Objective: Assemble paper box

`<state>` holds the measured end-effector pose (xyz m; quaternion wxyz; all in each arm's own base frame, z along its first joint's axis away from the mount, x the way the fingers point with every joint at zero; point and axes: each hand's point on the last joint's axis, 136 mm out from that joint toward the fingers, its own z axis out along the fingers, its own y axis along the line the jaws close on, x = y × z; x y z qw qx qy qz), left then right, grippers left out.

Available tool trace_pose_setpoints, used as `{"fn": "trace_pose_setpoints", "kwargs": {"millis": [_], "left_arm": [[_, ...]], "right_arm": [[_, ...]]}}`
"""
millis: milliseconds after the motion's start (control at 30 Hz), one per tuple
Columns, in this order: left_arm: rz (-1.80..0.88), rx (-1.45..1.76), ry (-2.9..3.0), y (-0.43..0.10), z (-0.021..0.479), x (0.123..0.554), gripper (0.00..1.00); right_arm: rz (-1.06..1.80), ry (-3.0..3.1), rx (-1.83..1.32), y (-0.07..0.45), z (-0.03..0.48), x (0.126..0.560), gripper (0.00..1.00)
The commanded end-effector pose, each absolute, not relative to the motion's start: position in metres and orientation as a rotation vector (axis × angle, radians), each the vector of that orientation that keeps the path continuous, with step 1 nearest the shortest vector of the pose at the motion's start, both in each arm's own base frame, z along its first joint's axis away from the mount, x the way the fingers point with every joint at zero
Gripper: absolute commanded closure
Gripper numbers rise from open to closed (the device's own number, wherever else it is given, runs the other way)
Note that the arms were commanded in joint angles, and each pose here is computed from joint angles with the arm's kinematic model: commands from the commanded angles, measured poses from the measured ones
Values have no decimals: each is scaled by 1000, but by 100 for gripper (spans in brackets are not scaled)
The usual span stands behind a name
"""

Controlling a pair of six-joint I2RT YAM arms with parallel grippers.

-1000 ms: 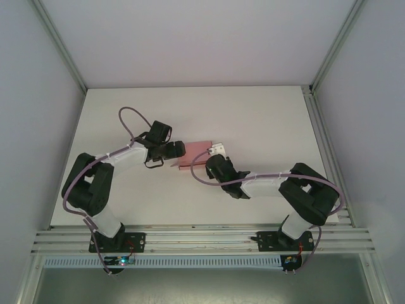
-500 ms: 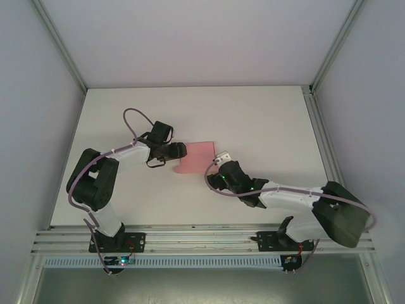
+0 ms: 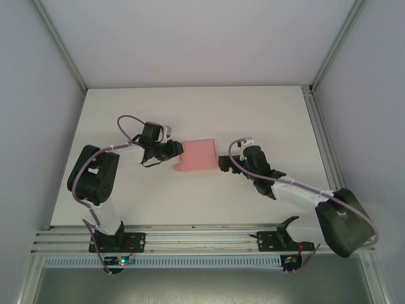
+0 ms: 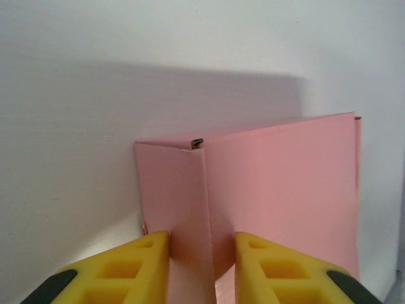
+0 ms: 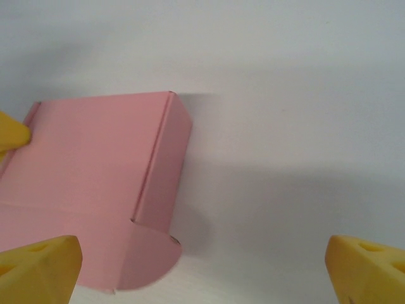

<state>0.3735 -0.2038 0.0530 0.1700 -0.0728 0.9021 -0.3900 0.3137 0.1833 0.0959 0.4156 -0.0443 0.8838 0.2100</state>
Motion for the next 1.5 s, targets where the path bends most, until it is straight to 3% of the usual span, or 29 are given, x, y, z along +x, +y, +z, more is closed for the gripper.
{"fn": "trace_pose_setpoints", "kwargs": {"millis": [0, 567, 700, 867, 900, 967, 1067, 1167, 1200, 1267, 1400, 1467], "left_arm": [[-1178, -245, 2625, -200, 30, 357, 72], [-1474, -297, 2370, -188, 45, 363, 84], [-1428, -281, 2373, -184, 47, 363, 83], [-1393, -256, 2362, -183, 55, 365, 81], [-1404, -250, 2353, -183, 57, 365, 79], [-1419, -201, 2307, -185, 70, 367, 72], [-1388, -90, 2210, -187, 99, 374, 54], [-1327, 99, 2104, -197, 139, 375, 24], [-1280, 199, 2070, -203, 152, 371, 3], [-1091, 403, 2052, -215, 166, 358, 0], [-329, 838, 1910, -236, 178, 339, 0], [-210, 931, 1785, -247, 190, 329, 0]], "right_arm": [[737, 2253, -98, 213, 113, 326, 2], [1240, 2478, -190, 276, 80, 344, 3], [1421, 2413, -216, 295, 94, 348, 20], [1522, 2322, -206, 298, 113, 351, 33], [1522, 2316, -210, 298, 116, 350, 40], [1517, 2310, -201, 296, 120, 349, 52], [1492, 2336, -162, 291, 119, 348, 56], [1449, 2382, -104, 284, 114, 349, 59], [1444, 2394, -83, 281, 115, 348, 58], [1451, 2419, -2, 274, 116, 350, 55], [1504, 2424, 187, 255, 126, 360, 56], [1544, 2492, 408, 238, 123, 365, 60]]}}
